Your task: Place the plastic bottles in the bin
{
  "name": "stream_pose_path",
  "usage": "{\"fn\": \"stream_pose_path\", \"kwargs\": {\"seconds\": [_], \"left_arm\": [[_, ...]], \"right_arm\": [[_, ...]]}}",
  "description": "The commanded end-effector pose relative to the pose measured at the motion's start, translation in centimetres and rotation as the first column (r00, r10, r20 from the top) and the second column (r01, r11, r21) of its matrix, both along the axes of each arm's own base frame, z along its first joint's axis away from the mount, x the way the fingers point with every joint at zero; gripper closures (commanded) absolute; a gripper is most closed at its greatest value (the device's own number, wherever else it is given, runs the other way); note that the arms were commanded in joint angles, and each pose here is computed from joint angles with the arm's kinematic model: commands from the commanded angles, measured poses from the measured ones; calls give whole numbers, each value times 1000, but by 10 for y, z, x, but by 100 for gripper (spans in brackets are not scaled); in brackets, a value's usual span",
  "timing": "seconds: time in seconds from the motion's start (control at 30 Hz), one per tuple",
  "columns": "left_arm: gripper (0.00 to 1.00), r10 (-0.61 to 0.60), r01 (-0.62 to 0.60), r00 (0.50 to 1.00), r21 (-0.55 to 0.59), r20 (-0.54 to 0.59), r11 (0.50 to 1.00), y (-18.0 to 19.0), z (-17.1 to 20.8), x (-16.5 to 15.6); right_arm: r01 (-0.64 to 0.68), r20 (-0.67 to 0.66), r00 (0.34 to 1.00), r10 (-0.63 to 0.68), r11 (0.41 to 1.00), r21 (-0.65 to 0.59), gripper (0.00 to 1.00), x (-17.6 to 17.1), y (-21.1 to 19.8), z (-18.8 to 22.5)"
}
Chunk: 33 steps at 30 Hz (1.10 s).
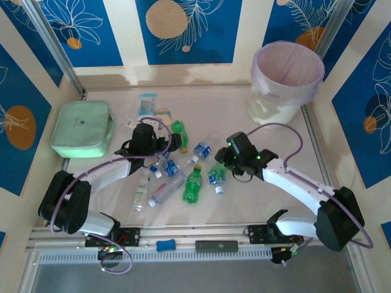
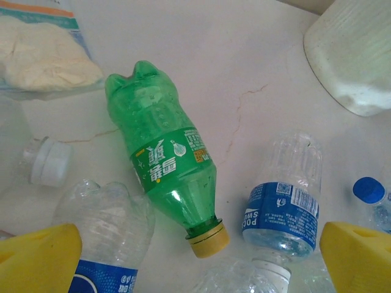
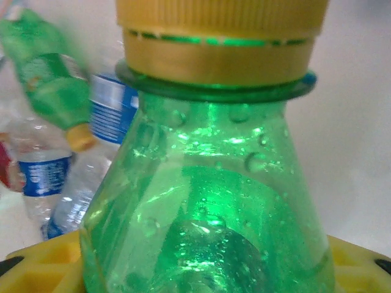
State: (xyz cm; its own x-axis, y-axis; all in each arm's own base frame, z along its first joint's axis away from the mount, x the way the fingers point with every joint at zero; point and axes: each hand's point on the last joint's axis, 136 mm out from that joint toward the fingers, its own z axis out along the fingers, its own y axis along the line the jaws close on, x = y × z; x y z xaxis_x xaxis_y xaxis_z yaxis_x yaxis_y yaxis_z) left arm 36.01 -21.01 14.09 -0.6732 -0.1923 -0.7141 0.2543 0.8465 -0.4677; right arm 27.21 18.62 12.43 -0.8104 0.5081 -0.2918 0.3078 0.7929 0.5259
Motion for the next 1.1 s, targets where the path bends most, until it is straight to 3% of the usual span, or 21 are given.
{"fn": "stream_pose_path", "kwargs": {"seconds": [0.0, 0.2, 0.43, 0.77, 0.97, 1.07], "left_arm": [[0, 42, -42, 998, 5, 41, 999, 11, 10, 1], [0, 75, -76, 996, 20, 53, 997, 22, 13, 1], [0, 93, -95, 993, 31, 66, 995, 28, 19, 1], [0, 188, -207, 973, 152, 132, 966, 68, 30, -10], [0, 271, -326, 939, 292, 214, 899, 121, 44, -17], [0, 324, -382, 918, 294, 228, 876, 144, 51, -18]], "right_arm": [[-192, 219, 956, 195, 981, -38, 54, 44, 24, 50], [-257, 284, 910, 302, 949, -184, 54, 101, 17, 93], [-223, 399, 865, 304, 946, -235, 54, 168, -22, 165], [3, 570, 798, 196, 944, -329, 53, 226, -114, 268], [147, 593, 799, 104, 921, -360, 53, 248, -172, 288], [198, 588, 807, 59, 910, -363, 54, 257, -193, 287]]}}
